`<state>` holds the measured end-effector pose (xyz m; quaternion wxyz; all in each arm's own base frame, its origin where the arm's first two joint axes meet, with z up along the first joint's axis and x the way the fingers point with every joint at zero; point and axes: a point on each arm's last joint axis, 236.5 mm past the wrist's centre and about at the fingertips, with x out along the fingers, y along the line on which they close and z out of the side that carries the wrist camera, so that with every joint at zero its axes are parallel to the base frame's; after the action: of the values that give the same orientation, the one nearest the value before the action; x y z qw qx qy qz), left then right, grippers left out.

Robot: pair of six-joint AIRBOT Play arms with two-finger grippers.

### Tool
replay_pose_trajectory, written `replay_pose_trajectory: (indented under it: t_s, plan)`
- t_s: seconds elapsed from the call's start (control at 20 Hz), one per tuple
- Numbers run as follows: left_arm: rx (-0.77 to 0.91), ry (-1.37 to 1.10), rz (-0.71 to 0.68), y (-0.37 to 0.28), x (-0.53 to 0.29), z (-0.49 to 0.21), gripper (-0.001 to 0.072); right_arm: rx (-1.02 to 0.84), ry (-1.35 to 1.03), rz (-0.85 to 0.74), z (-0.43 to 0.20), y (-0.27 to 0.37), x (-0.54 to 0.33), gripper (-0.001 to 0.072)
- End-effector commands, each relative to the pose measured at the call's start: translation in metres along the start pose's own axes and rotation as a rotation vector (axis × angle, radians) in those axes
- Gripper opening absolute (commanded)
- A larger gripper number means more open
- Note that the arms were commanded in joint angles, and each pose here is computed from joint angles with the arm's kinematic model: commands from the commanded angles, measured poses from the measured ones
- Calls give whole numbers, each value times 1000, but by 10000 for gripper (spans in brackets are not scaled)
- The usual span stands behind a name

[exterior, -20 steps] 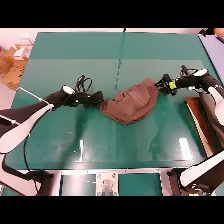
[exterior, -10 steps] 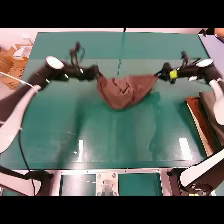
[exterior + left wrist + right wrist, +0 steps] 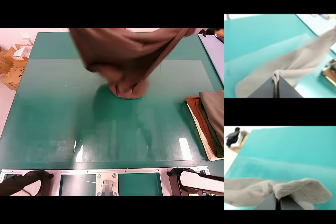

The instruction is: Fold the shirts.

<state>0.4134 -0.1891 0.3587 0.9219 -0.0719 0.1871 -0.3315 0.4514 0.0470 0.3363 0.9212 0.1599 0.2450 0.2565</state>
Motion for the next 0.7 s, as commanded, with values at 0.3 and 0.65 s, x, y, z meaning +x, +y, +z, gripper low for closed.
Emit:
replay_pose_trajectory:
  t_s: [0.3,0.65]
  plan:
    - [246,-456,214,-64,-191,115,24,-290,-330,-43,26,170,-165,13]
    - [303,-539,329,-38,-192,149,24,-249,-336,-89,17,165,-172,14]
